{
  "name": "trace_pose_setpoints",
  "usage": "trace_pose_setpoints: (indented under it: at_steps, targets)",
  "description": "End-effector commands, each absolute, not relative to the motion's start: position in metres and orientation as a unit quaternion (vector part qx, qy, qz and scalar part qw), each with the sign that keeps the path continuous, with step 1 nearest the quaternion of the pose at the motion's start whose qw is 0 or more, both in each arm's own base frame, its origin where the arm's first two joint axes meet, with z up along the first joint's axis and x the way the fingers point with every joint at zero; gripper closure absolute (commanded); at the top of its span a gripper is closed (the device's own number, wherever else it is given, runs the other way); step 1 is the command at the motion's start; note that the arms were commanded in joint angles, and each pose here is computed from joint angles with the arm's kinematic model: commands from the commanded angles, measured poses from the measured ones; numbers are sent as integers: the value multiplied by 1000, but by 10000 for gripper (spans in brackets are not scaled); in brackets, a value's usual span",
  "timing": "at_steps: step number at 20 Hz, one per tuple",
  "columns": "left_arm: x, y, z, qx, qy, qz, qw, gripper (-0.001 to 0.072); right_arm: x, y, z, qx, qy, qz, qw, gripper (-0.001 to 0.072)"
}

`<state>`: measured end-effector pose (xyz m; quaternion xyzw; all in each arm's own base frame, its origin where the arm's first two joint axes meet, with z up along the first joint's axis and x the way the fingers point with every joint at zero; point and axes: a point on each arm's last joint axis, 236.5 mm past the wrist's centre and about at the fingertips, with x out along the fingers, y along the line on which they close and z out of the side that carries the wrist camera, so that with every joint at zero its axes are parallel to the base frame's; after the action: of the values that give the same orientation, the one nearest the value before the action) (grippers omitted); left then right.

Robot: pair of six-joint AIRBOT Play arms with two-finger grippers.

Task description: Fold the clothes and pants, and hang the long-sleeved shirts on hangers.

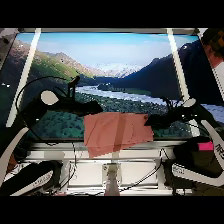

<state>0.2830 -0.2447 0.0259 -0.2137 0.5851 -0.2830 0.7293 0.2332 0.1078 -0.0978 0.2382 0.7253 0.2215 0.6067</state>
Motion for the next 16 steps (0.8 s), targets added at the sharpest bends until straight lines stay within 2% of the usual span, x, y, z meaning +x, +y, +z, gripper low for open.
trace_pose_setpoints:
  at_steps: [1, 3, 5, 6, 7, 9, 10, 13, 14, 16]
  targets:
    - [284, -248, 29, -224, 582, -286, 728, 8, 228, 133, -116, 267, 745, 218, 571, 21]
    - [284, -248, 29, -224, 582, -286, 728, 7, 228, 144, -121, 280, 748, 222, 560, 32]
    - [284, -248, 29, -223, 582, -286, 728, 7, 234, 151, -125, 269, 737, 229, 576, 38]
    - [284, -248, 29, -223, 582, -286, 728, 8, 237, 154, -126, 260, 734, 231, 583, 120]
    - [284, -248, 29, -223, 582, -286, 728, 8, 239, 158, -128, 253, 731, 233, 589, 255]
    - [284, -248, 29, -223, 582, -286, 728, 8, 241, 169, -127, 246, 726, 240, 596, 629]
    - [284, -248, 29, -223, 582, -286, 728, 8, 242, 175, -127, 244, 722, 245, 599, 698]
    - [288, -248, 30, -225, 576, -284, 733, 9, 257, 184, -112, 209, 698, 298, 617, 698]
    - [292, -247, 31, -227, 570, -281, 738, 43, 272, 183, -103, 201, 684, 304, 632, 699]
    - [304, -246, 34, -234, 550, -274, 754, 251, 314, 173, -80, 176, 642, 303, 682, 699]
